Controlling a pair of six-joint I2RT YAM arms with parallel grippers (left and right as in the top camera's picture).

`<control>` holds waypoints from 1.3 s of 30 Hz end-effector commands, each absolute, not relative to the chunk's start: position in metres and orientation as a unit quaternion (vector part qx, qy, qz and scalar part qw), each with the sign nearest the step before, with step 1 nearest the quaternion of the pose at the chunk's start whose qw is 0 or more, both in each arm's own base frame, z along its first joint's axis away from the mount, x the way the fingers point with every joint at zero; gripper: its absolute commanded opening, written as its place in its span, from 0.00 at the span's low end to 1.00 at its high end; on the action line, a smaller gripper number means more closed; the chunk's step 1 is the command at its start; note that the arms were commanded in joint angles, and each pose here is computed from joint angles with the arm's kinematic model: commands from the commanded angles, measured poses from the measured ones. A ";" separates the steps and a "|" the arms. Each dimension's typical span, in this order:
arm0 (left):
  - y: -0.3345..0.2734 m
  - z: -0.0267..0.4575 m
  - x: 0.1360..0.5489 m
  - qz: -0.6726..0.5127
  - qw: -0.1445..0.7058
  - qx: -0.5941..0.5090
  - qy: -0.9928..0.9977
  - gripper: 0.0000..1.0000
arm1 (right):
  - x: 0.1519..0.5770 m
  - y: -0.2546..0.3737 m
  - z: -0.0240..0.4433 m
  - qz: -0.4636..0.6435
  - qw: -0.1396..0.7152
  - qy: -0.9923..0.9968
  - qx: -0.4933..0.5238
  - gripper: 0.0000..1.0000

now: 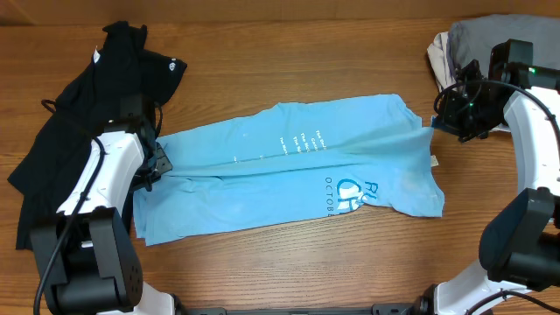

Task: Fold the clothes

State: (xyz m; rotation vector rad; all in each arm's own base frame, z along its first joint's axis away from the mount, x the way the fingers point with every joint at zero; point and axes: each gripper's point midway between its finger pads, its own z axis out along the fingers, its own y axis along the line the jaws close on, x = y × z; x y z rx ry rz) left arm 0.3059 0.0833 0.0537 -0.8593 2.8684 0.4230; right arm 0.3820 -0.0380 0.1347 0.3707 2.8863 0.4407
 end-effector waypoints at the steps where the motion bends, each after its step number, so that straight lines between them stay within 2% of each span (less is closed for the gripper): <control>1: 0.088 0.051 0.299 0.155 0.046 -0.285 0.945 0.04 | 0.381 -0.038 0.138 0.144 0.098 0.977 0.120 0.04; 8: 0.092 0.048 0.273 0.184 0.002 -0.276 0.944 0.04 | 0.350 -0.042 0.118 0.121 0.034 0.983 0.135 0.04; 14: 0.092 0.027 0.244 0.196 -0.033 -0.272 0.942 0.04 | 0.319 -0.053 0.087 0.108 -0.020 0.978 0.177 0.04; 23: 0.092 0.004 0.223 0.198 -0.048 -0.274 0.940 0.04 | 0.295 -0.092 0.080 0.103 -0.043 0.958 0.265 0.04; 28: 0.092 0.003 0.225 0.197 -0.042 -0.275 0.940 0.04 | 0.292 -0.096 0.080 0.106 -0.045 0.955 0.274 0.04; 30: 0.092 0.003 0.226 0.197 -0.040 -0.275 0.940 0.04 | 0.292 -0.096 0.080 0.106 -0.045 0.955 0.273 0.05; 32: 0.092 0.003 0.227 0.196 -0.039 -0.276 0.940 0.05 | 0.292 -0.095 0.080 0.106 -0.045 0.955 0.272 0.13; 33: 0.092 0.003 0.227 0.196 -0.039 -0.275 0.940 0.08 | 0.292 -0.095 0.080 0.106 -0.046 0.955 0.272 0.16; 34: 0.092 0.003 0.227 0.196 -0.040 -0.275 0.940 0.17 | 0.292 -0.095 0.081 0.106 -0.047 0.955 0.272 0.30; 35: 0.092 0.003 0.227 0.196 -0.040 -0.275 0.940 0.24 | 0.291 -0.095 0.081 0.106 -0.047 0.955 0.272 0.35; 37: 0.092 0.003 0.227 0.196 -0.039 -0.275 0.940 0.33 | 0.291 -0.095 0.081 0.106 -0.047 0.955 0.272 0.35; 39: 0.092 0.003 0.227 0.196 -0.039 -0.275 0.940 0.34 | 0.292 -0.095 0.081 0.106 -0.047 0.955 0.272 0.35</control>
